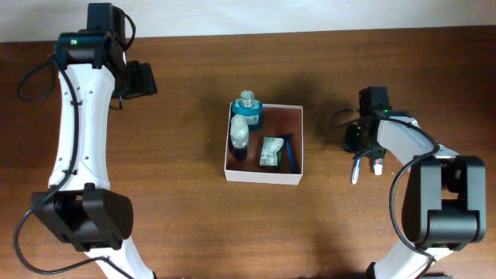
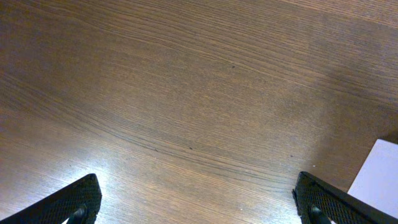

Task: Pack container
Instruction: 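Lower the right gripper and grasp the blue toothbrush handle, then lift the toothbrush and lower it into the box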

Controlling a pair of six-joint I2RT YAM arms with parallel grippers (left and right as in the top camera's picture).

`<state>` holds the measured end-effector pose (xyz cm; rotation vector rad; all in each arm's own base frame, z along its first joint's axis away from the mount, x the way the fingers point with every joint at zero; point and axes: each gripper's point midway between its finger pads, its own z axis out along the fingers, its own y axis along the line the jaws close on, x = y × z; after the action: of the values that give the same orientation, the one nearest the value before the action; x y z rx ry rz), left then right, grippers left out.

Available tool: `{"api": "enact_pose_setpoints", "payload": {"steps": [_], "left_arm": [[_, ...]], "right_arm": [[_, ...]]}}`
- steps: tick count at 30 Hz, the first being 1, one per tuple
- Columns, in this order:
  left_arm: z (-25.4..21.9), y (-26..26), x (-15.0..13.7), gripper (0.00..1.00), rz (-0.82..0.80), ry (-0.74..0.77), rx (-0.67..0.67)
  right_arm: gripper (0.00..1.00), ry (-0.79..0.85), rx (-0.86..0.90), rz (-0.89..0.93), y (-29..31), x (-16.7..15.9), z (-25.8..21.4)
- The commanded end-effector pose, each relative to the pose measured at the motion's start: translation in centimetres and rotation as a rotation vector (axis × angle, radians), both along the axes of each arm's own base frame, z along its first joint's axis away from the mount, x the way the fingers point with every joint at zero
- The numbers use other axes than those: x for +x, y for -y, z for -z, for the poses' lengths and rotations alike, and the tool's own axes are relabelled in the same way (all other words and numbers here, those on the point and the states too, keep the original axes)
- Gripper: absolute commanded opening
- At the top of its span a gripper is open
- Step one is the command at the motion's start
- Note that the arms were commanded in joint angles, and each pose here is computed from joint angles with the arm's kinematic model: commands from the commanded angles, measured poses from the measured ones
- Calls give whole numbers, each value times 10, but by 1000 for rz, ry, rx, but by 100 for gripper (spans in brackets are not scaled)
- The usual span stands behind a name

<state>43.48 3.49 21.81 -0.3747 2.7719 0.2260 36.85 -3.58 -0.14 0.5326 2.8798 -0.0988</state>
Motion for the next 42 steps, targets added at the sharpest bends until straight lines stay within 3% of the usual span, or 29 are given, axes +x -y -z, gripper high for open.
{"api": "enact_pose_setpoints", "payload": {"steps": [1, 2, 5, 12, 22, 42], "left_arm": [[-16, 0, -1, 99, 4, 40, 8], [-16, 0, -1, 99, 4, 40, 8], [-16, 0, -1, 99, 4, 40, 8], [-16, 0, -1, 99, 4, 40, 8], [-16, 0, -1, 99, 4, 40, 8], [-16, 0, -1, 99, 4, 40, 8]], "right_arm": [[18, -61, 9, -3, 0, -17, 17], [11, -62, 9, -3, 0, -17, 18], [4, -65, 10, -3, 0, -18, 18], [4, -72, 16, -8, -1, -17, 13], [4, -76, 14, -54, -17, 2, -42], [4, 105, 30, -342, -146, 33, -158]]}}
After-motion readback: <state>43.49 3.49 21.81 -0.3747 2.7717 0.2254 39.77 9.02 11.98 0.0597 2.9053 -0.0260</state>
